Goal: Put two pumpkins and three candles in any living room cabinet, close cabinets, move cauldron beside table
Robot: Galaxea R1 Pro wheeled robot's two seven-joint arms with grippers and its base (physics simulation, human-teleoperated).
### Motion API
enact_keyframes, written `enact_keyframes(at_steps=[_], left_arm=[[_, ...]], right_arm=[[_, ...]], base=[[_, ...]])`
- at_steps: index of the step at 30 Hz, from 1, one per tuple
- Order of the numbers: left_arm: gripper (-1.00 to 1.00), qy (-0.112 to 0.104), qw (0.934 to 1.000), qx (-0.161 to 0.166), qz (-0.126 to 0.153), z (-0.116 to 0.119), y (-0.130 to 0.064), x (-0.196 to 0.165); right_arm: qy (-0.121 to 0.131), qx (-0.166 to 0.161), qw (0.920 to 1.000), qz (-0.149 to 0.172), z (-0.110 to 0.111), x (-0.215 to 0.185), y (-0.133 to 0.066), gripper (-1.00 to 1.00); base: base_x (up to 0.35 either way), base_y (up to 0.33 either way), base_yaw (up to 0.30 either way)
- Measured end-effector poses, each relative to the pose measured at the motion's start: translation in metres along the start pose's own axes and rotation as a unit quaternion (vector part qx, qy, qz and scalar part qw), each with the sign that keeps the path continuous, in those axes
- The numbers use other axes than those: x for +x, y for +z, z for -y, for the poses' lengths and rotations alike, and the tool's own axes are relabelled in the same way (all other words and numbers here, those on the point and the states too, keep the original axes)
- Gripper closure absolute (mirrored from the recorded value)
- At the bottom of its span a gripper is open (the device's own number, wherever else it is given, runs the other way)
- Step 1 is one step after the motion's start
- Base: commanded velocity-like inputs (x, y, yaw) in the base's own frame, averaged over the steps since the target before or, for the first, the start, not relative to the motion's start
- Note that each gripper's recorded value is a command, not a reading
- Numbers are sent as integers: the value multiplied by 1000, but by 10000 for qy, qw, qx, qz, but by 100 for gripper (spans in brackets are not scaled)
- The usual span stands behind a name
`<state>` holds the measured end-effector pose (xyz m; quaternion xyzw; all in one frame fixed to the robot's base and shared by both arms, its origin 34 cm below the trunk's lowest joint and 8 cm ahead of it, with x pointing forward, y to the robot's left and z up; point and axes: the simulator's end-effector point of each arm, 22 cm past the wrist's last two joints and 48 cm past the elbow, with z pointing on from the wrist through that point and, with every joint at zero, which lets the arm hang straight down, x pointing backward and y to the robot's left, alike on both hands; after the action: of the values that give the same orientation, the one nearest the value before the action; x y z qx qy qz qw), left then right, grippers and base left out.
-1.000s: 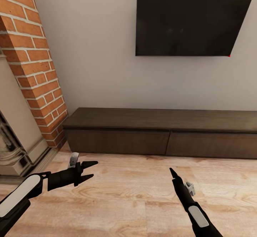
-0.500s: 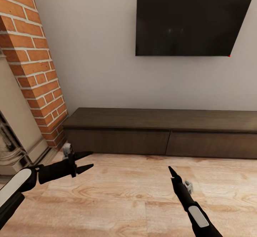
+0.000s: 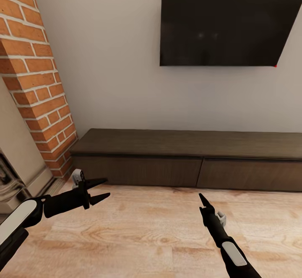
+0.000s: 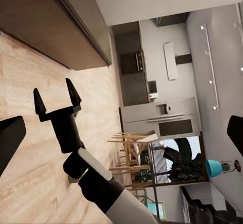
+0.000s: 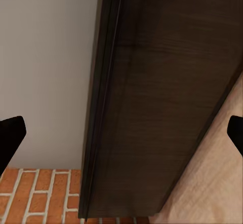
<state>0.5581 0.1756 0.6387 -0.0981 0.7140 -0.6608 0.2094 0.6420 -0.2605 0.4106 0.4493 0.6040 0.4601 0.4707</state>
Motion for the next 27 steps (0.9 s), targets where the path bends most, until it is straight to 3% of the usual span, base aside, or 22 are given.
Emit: enact_keyframes(at_steps=[11, 20, 27], left_arm=[[-100, 5, 10000, -14, 0, -1, -1, 0], [-100, 0, 10000, -8, 0, 0, -1, 0], [-100, 2, 10000, -9, 0, 0, 0, 0]], right_arm=[[30, -206, 9998, -1, -9, 0, 0, -100], [384, -604, 9971, 257, -26, -13, -2, -100], [367, -643, 9967, 331, -28, -16, -2, -100]], base=[[148, 124, 0], [127, 66, 0], [198, 13, 0]])
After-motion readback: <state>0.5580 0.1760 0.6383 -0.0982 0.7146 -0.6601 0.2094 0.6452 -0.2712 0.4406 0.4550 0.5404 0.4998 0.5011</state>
